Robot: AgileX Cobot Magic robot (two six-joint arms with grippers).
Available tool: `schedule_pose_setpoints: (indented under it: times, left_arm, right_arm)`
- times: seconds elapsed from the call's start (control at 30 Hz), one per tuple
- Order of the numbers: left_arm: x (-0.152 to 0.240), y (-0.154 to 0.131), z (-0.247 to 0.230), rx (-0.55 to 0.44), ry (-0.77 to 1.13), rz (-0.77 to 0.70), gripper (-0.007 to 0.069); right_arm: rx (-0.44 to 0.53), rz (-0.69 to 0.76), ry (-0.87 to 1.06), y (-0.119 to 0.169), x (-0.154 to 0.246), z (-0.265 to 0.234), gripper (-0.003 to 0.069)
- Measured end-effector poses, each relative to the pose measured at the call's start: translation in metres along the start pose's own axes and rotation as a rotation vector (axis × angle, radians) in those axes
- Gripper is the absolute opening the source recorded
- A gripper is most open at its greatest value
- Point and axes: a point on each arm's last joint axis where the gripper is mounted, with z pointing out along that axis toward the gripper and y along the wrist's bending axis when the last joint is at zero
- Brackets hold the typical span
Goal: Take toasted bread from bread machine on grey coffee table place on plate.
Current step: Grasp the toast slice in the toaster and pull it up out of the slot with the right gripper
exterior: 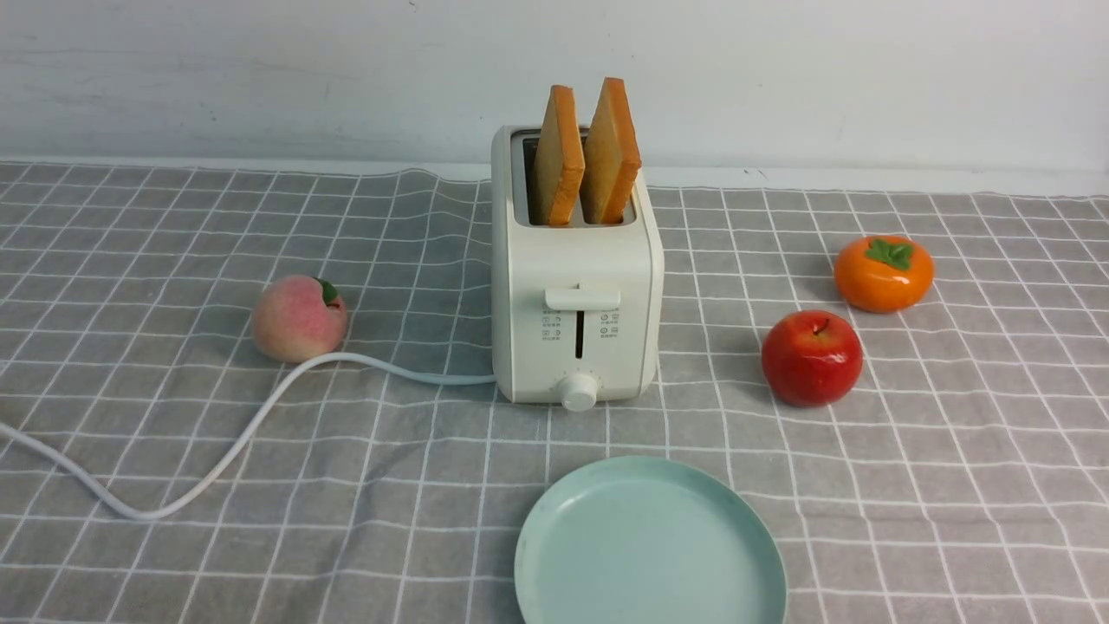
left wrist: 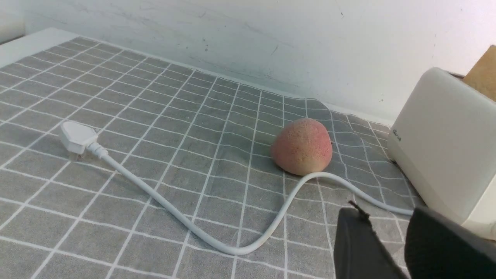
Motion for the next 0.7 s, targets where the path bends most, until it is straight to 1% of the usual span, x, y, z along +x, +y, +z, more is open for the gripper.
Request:
schedule_pose_setpoints:
  times: [0.2, 0.3, 0.37, 0.4, 0.43, 0.47, 0.53, 0.57, 0.6, 0.7]
  left_arm:
    - [-0.001, 0.0, 0.0, 0.004, -0.015, -0.017, 0.0196]
    - [-0.018, -0.003, -0.002, 0.053, -0.201, -0.224, 0.02]
    - [-0.03, -0.003, -0.005, 0.094, -0.335, -0.356, 0.02]
    - [-0.036, -0.003, -0.008, 0.115, -0.402, -0.4, 0.0201]
    - [-0.038, -0.003, -0.009, 0.122, -0.426, -0.407, 0.0202]
    - [-0.044, -0.003, -0.012, 0.148, -0.496, -0.437, 0.0204]
    - [-0.05, -0.006, -0.014, 0.168, -0.522, -0.43, 0.0207]
    - [-0.056, -0.009, -0.016, 0.182, -0.529, -0.412, 0.0209]
    - [-0.06, -0.01, -0.017, 0.188, -0.536, -0.406, 0.0209]
    - [-0.098, -0.029, -0.03, 0.246, -0.593, -0.319, 0.0214]
  right_arm:
    - [0.0, 0.0, -0.001, 0.0, 0.0, 0.0, 0.024]
    - [0.0, -0.008, -0.06, 0.0, -0.005, 0.0, 0.024]
    - [-0.001, 0.014, -0.153, 0.0, -0.014, -0.001, 0.024]
    - [-0.003, 0.041, -0.21, 0.0, -0.019, -0.002, 0.024]
    - [-0.003, 0.042, -0.21, 0.0, -0.019, -0.002, 0.024]
    - [-0.011, 0.107, -0.313, -0.001, -0.028, -0.004, 0.024]
    - [-0.019, 0.172, -0.373, -0.001, -0.039, -0.007, 0.024]
    - [-0.025, 0.198, -0.387, -0.002, -0.047, -0.008, 0.024]
    - [-0.026, 0.203, -0.382, -0.002, -0.047, -0.008, 0.024]
    - [-0.04, 0.291, -0.386, -0.004, -0.09, -0.008, 0.024]
